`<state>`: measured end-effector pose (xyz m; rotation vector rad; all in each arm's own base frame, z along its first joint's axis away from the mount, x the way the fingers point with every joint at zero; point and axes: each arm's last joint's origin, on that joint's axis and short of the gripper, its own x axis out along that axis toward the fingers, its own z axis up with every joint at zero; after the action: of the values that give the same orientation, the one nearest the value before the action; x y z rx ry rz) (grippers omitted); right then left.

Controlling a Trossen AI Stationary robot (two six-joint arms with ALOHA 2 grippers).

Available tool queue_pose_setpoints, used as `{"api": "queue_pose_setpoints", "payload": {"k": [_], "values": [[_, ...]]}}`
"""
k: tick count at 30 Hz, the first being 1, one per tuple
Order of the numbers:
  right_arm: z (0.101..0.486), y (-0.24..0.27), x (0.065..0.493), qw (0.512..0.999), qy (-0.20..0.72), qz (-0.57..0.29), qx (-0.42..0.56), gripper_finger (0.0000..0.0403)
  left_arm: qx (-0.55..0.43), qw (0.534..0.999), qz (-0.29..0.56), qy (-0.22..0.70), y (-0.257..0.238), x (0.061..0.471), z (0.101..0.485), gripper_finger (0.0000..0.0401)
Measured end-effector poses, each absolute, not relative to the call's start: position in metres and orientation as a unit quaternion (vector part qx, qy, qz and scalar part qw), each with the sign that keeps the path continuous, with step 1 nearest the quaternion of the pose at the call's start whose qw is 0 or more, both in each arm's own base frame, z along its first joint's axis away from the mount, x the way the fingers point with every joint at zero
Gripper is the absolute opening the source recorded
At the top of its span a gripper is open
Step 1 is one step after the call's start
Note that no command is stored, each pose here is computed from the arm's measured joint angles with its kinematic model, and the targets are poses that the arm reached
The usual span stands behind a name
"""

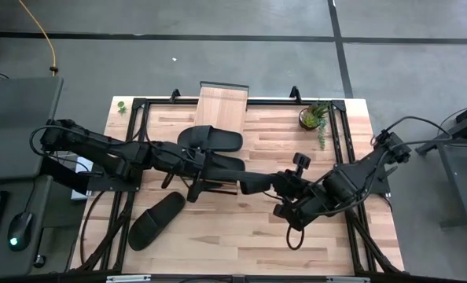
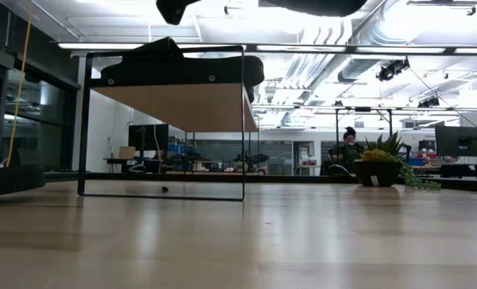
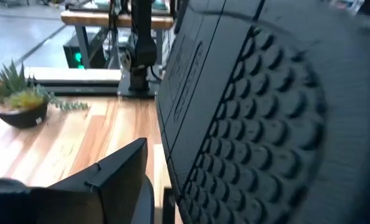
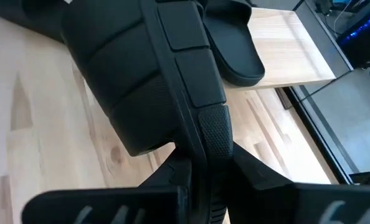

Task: Pick and place slides into the shelf
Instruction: Put the right slipper on the shelf

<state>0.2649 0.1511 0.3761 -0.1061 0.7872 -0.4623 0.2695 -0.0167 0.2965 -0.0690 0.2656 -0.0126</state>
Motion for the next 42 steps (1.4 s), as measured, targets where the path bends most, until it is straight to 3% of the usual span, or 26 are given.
{"api": "queue_pose_setpoints", "payload": {"k": [6,10,21,29,42], "values": [[0.376,0.146,0.267,0.892,0.389,-0.224,-0.055,0.0029,-0.053,0.992,0.003,0.115,-0.016,0.273,0.297,0.0278],[0.376,0.145,0.268,0.892,0.389,-0.225,-0.055,0.0029,-0.076,0.992,0.006,0.102,-0.016,0.274,0.299,0.0250],[0.375,0.145,0.268,0.891,0.396,-0.215,-0.060,0.0035,-0.075,0.991,0.013,0.107,-0.016,0.274,0.298,0.0053],[0.376,0.145,0.268,0.891,0.392,-0.223,-0.056,0.0044,-0.087,0.989,0.032,0.117,-0.015,0.274,0.307,0.0050],[0.377,0.142,0.269,0.890,0.391,-0.221,-0.073,0.0131,-0.173,0.959,0.111,0.195,0.003,0.262,0.369,0.0050]]}}
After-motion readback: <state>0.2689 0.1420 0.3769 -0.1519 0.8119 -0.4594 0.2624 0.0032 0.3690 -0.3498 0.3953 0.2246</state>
